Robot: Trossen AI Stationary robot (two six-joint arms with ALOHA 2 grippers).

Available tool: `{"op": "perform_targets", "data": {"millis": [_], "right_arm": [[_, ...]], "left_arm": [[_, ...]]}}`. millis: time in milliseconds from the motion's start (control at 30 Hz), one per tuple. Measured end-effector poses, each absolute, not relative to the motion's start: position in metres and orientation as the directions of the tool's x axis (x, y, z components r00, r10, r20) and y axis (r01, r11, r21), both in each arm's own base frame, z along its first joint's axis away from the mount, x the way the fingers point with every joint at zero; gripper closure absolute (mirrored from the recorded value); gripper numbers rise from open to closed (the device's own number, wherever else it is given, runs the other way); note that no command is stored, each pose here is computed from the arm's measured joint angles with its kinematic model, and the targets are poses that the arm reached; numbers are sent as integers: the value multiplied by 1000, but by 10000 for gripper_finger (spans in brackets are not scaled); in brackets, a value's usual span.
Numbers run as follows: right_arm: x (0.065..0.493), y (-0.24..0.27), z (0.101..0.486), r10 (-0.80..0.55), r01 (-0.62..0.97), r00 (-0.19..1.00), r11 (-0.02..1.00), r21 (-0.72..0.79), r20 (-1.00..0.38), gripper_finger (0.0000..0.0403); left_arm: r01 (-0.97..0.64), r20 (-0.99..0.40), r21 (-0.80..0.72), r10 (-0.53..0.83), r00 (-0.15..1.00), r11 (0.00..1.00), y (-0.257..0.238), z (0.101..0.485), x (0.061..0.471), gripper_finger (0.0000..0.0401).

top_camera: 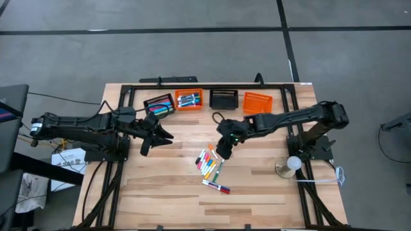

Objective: Pick & Place Markers
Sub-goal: Put the top orange mini highlighter into the right black bin

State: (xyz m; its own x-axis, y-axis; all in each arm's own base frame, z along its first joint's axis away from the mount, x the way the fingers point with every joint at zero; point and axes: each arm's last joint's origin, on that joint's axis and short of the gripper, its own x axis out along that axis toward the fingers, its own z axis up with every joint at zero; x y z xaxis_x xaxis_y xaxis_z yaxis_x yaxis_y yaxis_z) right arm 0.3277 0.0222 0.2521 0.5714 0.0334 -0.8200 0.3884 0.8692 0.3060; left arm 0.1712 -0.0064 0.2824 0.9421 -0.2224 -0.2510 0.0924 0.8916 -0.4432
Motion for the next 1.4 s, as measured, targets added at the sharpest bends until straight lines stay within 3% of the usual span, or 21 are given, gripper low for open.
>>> {"op": "perform_targets", "data": {"millis": [167,333,833,1333,1400], "right_arm": [[345,26,230,102,400,507,852,338,-856,206],[360,27,214,96,413,475,853,318,-875,194],[373,16,185,68,509,418,808,296,-906,232],[381,14,171,65,494,371,831,256,-927,237],[378,13,169,61,496,310,841,216,-949,238]], "left_arm": [[99,-252,-426,-223,942,899,-6,282,171,271],[100,-253,-420,-222,941,902,-6,282,171,270],[93,-270,-422,-223,937,902,-6,281,171,270],[100,-277,-400,-224,934,911,-6,280,171,270],[100,-277,-400,-224,934,911,-6,280,170,270]]}}
